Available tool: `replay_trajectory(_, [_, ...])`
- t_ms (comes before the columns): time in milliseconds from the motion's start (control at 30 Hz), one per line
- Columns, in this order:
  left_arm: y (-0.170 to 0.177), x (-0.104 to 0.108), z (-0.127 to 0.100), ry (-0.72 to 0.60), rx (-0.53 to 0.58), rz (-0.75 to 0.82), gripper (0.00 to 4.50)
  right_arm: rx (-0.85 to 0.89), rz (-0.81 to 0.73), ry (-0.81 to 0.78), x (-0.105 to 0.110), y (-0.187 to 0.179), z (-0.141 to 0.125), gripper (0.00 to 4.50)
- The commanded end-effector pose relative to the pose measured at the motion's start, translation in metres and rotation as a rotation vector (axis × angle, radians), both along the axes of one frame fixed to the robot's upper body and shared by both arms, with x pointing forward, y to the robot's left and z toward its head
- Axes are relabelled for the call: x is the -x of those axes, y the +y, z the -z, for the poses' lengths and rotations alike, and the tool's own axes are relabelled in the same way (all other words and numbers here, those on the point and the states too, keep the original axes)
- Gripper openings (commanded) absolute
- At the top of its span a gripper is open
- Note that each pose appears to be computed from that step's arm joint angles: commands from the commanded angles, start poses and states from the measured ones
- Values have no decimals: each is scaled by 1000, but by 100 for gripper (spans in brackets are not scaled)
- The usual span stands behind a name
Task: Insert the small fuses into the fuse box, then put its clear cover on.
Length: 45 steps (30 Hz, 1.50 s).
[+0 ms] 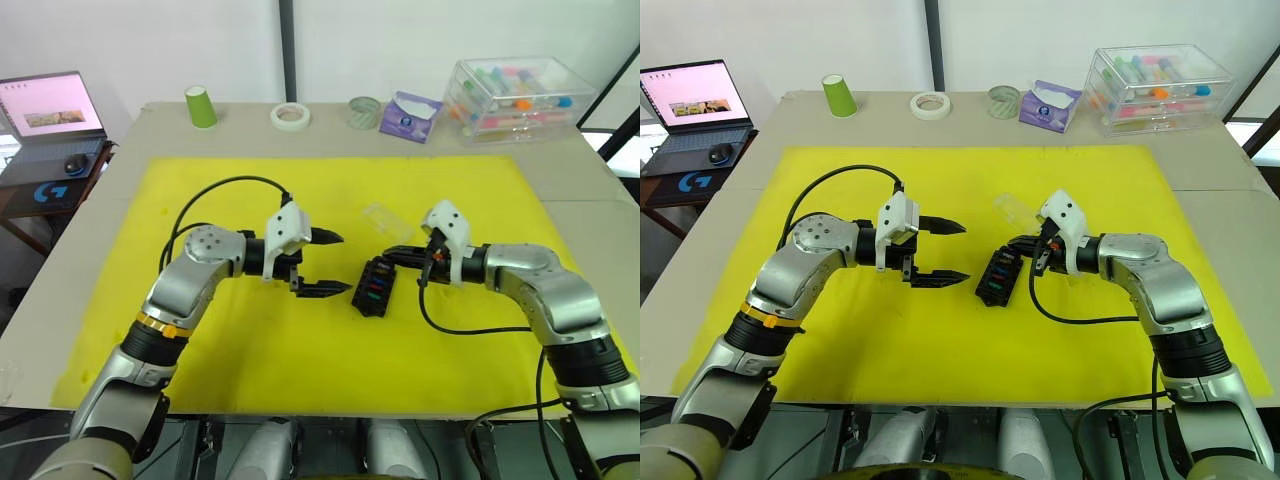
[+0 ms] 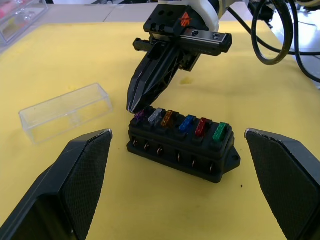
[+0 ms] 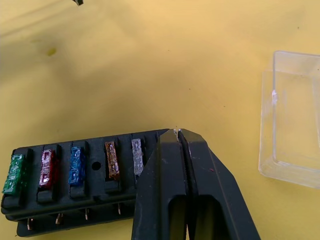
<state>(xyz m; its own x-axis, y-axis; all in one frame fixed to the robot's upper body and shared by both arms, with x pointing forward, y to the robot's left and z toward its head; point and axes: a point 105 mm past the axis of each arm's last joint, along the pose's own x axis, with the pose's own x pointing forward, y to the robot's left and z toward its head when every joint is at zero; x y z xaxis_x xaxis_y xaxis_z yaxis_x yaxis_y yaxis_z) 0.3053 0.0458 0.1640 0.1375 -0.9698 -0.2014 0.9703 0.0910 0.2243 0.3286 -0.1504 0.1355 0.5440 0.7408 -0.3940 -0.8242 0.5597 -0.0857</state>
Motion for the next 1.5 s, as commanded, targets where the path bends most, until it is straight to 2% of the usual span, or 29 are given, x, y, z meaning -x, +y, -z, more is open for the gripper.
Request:
replay_trajectory(33, [1, -1, -11, -39, 11, 0, 450, 43, -17, 105, 9, 3, 29, 3])
replay_trajectory(400, [1, 0, -11, -38, 11, -1, 450, 28, -25, 94, 9, 6, 23, 3])
replay_trajectory(533, [2, 1, -10, -35, 13, -1, 450, -18, -27, 43, 8, 8, -1, 3])
replay_trajectory(900, [9, 5, -5, -28, 11, -6, 450, -145, -34, -54, 21, 14, -68, 3])
replay_trajectory(1100, [27, 8, -1, -35, 5, -50, 450, -122, -24, -177, 32, 3, -85, 3])
replay_trajectory(1233, [60, 6, -10, -75, 52, -130, 450, -49, 59, -352, 38, -14, -95, 84])
replay_trajectory(1333, [87, -3, -15, -99, 61, -241, 450, 26, 79, -416, 49, -28, -93, 181])
replay_trajectory(1500, [136, -19, -15, -133, 57, -469, 450, 40, 226, -444, 63, -73, -80, 351])
